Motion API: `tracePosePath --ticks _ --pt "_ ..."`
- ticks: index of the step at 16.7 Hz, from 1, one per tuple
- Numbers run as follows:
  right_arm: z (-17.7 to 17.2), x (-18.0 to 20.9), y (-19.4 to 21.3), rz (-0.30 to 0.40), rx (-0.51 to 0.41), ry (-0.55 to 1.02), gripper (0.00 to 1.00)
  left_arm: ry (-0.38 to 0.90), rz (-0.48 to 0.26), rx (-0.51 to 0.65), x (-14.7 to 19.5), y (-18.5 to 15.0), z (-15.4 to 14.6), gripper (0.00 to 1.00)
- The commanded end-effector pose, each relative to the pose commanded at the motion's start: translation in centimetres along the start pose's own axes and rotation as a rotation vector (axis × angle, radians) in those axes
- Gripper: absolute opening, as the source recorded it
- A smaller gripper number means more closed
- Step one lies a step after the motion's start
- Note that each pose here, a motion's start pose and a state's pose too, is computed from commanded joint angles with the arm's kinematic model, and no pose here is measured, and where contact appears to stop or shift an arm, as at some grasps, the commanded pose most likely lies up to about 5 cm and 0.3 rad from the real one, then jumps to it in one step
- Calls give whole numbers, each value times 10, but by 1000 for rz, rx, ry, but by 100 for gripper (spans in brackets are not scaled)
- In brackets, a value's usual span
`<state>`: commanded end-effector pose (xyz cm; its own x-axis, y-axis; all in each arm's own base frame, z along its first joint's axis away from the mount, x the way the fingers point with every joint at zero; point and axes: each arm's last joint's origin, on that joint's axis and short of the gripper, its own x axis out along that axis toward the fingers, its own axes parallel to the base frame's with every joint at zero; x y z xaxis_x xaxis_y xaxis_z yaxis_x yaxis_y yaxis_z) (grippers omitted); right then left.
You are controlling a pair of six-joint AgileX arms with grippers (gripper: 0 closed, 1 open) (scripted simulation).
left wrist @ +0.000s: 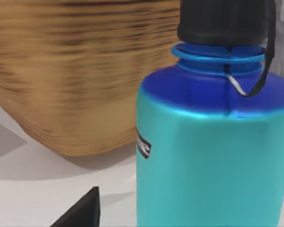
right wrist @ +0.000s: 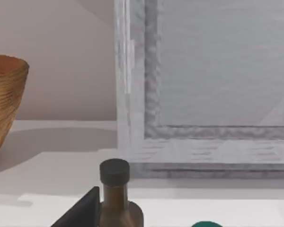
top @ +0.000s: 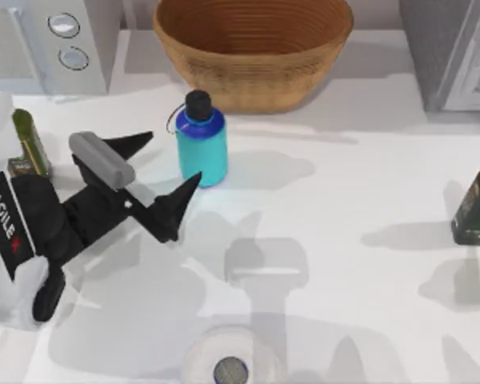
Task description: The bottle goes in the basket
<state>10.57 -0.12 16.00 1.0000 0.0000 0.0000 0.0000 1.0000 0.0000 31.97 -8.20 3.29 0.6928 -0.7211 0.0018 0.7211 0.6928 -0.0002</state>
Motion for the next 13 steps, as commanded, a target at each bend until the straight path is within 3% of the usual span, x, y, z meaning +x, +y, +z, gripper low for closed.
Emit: tracePosePath --ticks 5,13 --pt "0 0 0 0 0 0 100 2 -4 0 4 -4 0 100" --pt "0 0 0 0 0 0 100 0 -2 -1 61 -27 -4 100"
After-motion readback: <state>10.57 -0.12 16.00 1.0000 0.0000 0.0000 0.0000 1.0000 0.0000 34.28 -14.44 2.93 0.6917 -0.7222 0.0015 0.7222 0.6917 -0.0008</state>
